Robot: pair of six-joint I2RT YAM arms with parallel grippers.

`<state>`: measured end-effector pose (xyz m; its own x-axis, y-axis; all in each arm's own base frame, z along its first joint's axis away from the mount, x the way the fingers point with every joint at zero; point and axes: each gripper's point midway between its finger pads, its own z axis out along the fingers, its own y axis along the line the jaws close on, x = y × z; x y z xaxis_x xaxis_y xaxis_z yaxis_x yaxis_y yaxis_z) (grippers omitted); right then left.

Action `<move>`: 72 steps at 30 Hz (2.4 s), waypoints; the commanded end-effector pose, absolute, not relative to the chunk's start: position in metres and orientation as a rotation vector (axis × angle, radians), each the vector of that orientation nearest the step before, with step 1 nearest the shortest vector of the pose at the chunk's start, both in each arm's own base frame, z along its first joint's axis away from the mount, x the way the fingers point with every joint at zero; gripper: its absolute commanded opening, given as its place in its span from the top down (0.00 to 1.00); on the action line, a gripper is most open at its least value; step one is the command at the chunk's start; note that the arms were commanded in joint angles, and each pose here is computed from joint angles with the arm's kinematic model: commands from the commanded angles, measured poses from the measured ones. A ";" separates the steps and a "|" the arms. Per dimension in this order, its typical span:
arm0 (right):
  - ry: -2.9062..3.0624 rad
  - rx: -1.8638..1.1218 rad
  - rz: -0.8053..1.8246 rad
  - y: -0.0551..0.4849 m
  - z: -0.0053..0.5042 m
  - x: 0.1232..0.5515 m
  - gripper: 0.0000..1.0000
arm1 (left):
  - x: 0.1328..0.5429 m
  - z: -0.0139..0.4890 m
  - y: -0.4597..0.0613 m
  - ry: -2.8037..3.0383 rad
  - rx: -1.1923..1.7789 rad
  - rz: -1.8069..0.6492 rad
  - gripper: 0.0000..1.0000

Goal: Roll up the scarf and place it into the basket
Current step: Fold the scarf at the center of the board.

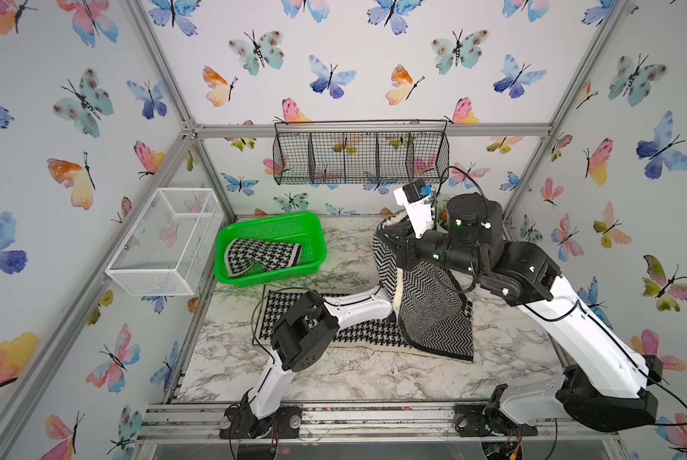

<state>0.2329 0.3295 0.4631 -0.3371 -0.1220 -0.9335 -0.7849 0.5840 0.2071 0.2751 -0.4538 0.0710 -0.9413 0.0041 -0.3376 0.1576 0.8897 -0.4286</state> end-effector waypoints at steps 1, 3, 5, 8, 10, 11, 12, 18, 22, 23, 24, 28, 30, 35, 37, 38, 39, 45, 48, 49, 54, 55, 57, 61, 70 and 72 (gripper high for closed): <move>1.647 -0.834 0.903 0.343 0.488 0.221 0.95 | 0.280 0.083 -0.428 2.698 0.062 -0.577 0.07; 1.627 -0.843 0.881 0.344 0.490 0.224 0.96 | 0.282 0.083 -0.421 2.698 0.039 -0.576 0.07; 1.629 -0.850 0.856 0.347 0.489 0.229 0.97 | 0.285 0.079 -0.413 2.705 0.020 -0.557 0.07; 1.628 -0.849 0.837 0.350 0.485 0.234 0.99 | 0.289 0.093 -0.401 2.672 -0.006 -0.554 0.07; 1.621 -0.854 0.838 0.352 0.482 0.236 0.99 | 0.288 0.096 -0.395 2.665 -0.020 -0.556 0.06; 1.618 -0.855 0.837 0.353 0.480 0.237 0.99 | 0.287 0.097 -0.394 2.661 -0.019 -0.561 0.07; 1.620 -0.854 0.838 0.353 0.479 0.239 0.99 | 0.286 0.096 -0.392 2.666 -0.022 -0.561 0.07; 1.602 -0.858 0.869 0.356 0.472 0.244 0.99 | 0.271 0.096 -0.383 2.680 -0.035 -0.617 0.07; 1.595 -0.868 0.889 0.358 0.471 0.249 0.99 | 0.265 0.099 -0.371 2.668 -0.067 -0.630 0.07; 1.593 -0.872 0.898 0.359 0.471 0.249 0.99 | 0.264 0.100 -0.366 2.663 -0.076 -0.620 0.07; 1.592 -0.876 0.906 0.360 0.470 0.250 0.99 | 0.263 0.101 -0.363 2.657 -0.082 -0.615 0.07; 1.586 -0.886 0.941 0.367 0.464 0.251 0.99 | 0.260 0.105 -0.355 2.644 -0.105 -0.623 0.07; 1.583 -0.900 0.962 0.371 0.461 0.250 0.99 | 0.258 0.107 -0.353 2.640 -0.110 -0.635 0.07; 1.619 -0.912 1.005 0.381 0.445 0.252 0.99 | 0.259 0.107 -0.352 2.635 -0.106 -0.628 0.07; 1.624 -0.903 0.999 0.380 0.439 0.253 0.99 | 0.261 0.104 -0.351 2.637 -0.090 -0.604 0.06; 1.624 -0.892 0.989 0.378 0.437 0.255 0.99 | 0.262 0.103 -0.351 2.635 -0.081 -0.590 0.06; 1.625 -0.875 0.973 0.376 0.436 0.257 0.99 | 0.265 0.101 -0.351 2.632 -0.071 -0.581 0.06; 1.638 -0.766 0.863 0.355 0.444 0.285 0.99 | 0.275 0.093 -0.361 2.660 -0.021 -0.518 0.06; 1.633 -0.718 0.820 0.342 0.451 0.303 0.99 | 0.279 0.095 -0.366 2.654 -0.018 -0.520 0.06; 1.641 -0.710 0.801 0.340 0.452 0.310 0.99 | 0.280 0.096 -0.367 2.650 -0.018 -0.524 0.06; 1.643 -0.669 0.773 0.328 0.460 0.329 0.99 | 0.284 0.101 -0.369 2.641 -0.024 -0.534 0.06; 1.634 -0.660 0.770 0.326 0.464 0.330 0.99 | 0.284 0.104 -0.370 2.637 -0.025 -0.541 0.06; 1.618 -0.650 0.765 0.323 0.472 0.331 0.99 | 0.286 0.106 -0.369 2.631 -0.029 -0.543 0.06; 1.606 -0.654 0.774 0.322 0.481 0.331 0.99 | 0.287 0.107 -0.369 2.632 -0.029 -0.549 0.06; 1.584 -0.605 0.706 0.305 0.493 0.335 0.99 | 0.283 0.084 -0.378 2.678 -0.028 -0.574 0.06; 1.572 -0.591 0.702 0.301 0.495 0.333 0.99 | 0.283 0.072 -0.385 2.701 -0.009 -0.582 0.07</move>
